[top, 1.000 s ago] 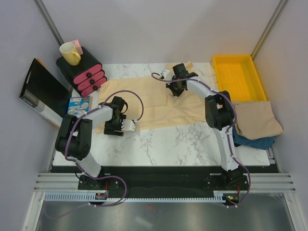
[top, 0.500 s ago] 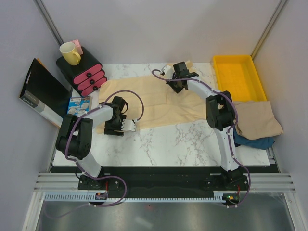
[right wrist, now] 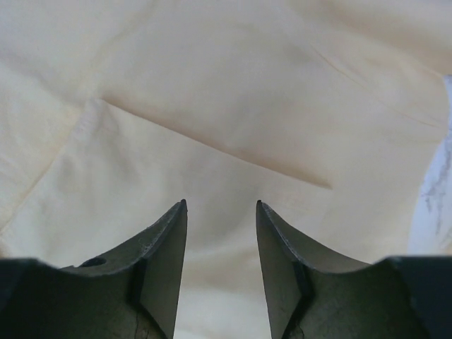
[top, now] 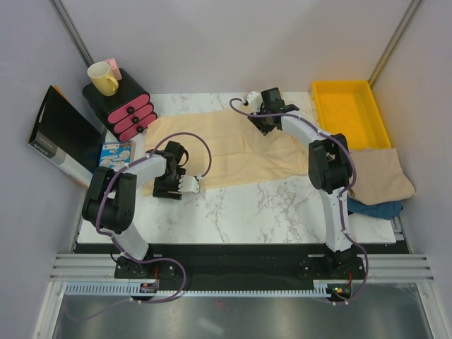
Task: Fold and stack the t-shirts
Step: Fold the flattened tshirt in 1/3 of the way
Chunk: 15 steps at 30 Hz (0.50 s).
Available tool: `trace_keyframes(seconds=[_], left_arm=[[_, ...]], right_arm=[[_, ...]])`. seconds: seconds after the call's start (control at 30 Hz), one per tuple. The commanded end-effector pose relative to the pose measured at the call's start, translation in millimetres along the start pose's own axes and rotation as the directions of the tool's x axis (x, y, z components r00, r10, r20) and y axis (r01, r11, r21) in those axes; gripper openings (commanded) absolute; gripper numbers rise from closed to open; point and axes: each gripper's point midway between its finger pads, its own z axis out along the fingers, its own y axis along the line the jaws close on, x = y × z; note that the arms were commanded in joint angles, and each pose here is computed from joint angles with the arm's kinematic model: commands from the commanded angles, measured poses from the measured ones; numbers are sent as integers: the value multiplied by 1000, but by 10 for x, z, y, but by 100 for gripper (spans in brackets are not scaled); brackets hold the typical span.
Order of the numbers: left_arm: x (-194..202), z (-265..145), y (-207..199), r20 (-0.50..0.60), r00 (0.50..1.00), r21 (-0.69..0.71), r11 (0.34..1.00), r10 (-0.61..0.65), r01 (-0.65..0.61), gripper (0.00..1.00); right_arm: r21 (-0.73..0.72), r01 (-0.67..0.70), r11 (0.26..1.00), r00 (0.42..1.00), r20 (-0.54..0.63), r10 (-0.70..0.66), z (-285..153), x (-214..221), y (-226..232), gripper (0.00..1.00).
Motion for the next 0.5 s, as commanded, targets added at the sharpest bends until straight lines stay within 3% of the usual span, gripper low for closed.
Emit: trace_keyframes(seconds=[0.0,0.13,0.23,0.47], left_arm=[[-259,211,-84,125,991,33,999,-41,37,76],[-262,207,-90,128,991,34,999,-41,37,76],[-265,216,-89,127,991,37,999,-44,40,76],[-291,237,-99,131,990,46,998,-44,38,76]], right_arm=[[0,31,1000,999,42,-31,-628,-109,-429,50],[-131,158,979,983,-71,-168,-951,271,-317,50],[-247,179,952,960,-170,-225,-1131,734,-194,50],[-426,33,904,955,-252,-154,-1409,1350,-86,49]])
